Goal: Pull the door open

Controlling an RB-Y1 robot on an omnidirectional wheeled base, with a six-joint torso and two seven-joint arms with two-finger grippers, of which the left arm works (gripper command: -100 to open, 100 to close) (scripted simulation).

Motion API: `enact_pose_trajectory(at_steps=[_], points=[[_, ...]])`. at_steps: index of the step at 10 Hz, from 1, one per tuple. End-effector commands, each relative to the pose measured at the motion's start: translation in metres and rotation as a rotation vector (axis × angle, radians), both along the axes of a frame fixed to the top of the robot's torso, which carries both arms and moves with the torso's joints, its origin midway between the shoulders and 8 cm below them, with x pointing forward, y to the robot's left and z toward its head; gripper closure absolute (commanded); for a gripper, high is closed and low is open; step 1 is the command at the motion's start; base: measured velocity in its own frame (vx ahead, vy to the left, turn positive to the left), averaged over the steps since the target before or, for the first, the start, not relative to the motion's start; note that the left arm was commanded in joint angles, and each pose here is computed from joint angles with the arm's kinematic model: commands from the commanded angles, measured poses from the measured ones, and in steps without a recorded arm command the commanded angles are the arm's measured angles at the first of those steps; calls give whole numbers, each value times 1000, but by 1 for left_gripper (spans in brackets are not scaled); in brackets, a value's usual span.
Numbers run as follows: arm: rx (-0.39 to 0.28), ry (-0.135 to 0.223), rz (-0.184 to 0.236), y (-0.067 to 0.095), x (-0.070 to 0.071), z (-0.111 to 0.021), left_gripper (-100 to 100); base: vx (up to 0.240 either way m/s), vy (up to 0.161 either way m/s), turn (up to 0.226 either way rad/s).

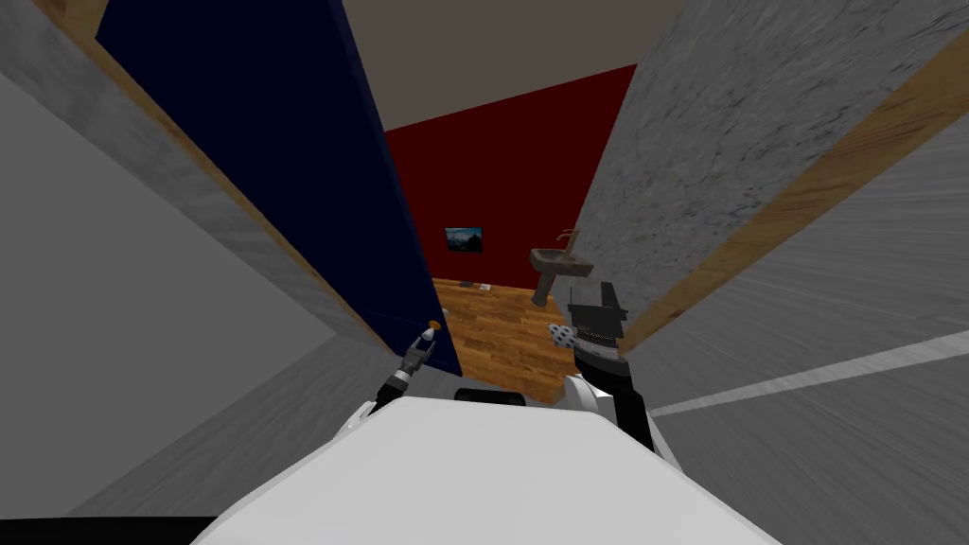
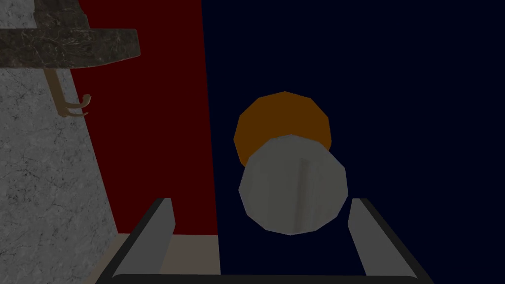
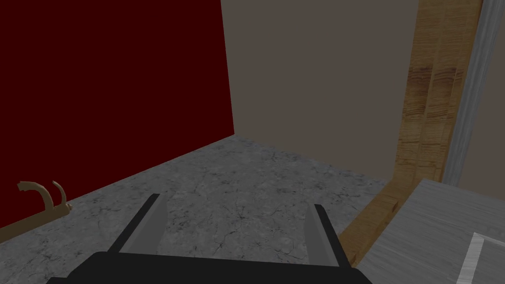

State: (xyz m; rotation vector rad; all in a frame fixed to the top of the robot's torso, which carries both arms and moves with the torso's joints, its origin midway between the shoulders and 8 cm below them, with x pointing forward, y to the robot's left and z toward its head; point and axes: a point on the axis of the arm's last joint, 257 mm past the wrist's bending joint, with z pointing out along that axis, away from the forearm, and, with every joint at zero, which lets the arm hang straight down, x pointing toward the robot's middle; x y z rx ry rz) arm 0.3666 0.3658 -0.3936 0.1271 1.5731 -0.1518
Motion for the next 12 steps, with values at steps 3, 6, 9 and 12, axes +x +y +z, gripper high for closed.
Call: enact_pose_trajectory(at_steps=[3, 6, 9, 12], points=[[0, -3, 33, 19, -4, 1, -100, 68, -5, -78], [1, -3, 45, 24, -6, 1, -100, 51, 0, -63], [1, -3, 45, 24, -6, 1, 100, -5, 5, 5], [1, -3, 45, 24, -6, 1, 100, 0, 0, 0]])
